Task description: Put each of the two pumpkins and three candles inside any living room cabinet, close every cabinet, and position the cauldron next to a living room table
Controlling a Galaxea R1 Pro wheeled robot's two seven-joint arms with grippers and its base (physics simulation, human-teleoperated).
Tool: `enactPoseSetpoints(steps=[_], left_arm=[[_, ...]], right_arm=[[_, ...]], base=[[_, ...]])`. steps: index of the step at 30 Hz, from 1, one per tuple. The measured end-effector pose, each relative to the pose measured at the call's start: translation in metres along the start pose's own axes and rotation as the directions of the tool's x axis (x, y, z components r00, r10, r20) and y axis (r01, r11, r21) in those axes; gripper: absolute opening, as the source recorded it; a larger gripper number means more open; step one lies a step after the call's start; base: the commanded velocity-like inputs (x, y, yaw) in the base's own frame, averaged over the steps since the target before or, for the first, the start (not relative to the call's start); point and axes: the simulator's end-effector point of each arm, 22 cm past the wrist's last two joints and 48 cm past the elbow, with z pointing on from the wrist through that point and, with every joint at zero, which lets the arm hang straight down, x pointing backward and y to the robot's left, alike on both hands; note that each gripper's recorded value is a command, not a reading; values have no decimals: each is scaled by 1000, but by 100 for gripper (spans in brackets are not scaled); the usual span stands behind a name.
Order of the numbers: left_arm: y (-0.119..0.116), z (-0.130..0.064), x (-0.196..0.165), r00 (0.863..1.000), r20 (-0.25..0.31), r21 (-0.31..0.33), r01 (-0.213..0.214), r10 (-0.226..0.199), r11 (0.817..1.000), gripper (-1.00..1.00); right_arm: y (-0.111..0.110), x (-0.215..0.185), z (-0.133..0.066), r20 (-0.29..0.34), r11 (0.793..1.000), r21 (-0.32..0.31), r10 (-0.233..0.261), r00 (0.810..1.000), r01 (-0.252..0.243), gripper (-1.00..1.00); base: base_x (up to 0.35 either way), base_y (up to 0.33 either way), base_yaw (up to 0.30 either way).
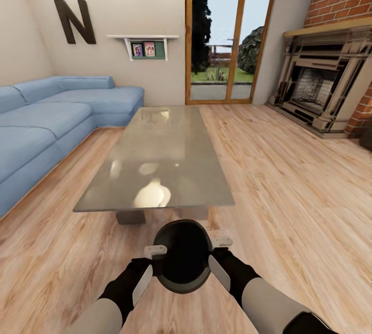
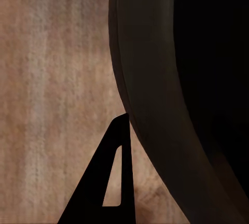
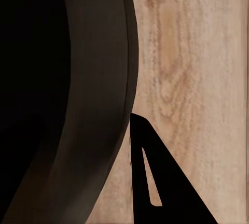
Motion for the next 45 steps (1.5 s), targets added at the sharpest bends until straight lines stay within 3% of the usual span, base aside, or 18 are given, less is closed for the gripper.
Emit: enactPoseSetpoints(steps=[9, 30, 45], left_arm=[[0, 0, 0, 1000, 1, 0, 1, -1, 1000, -100], [3, 30, 38, 996, -84, -6, 1, -2, 1000, -100], [3, 30, 37, 997, -81, -6, 1, -2, 1000, -100]], right_arm=[[0, 0, 0, 1, 1000, 1, -1, 1000, 1, -100], [2, 39, 33, -85, 1000, -3, -2, 996, 2, -100], [2, 38, 33, -81, 1000, -2, -2, 997, 1, -100]], base=[[17, 0, -11], [0, 0, 0], [101, 0, 0]])
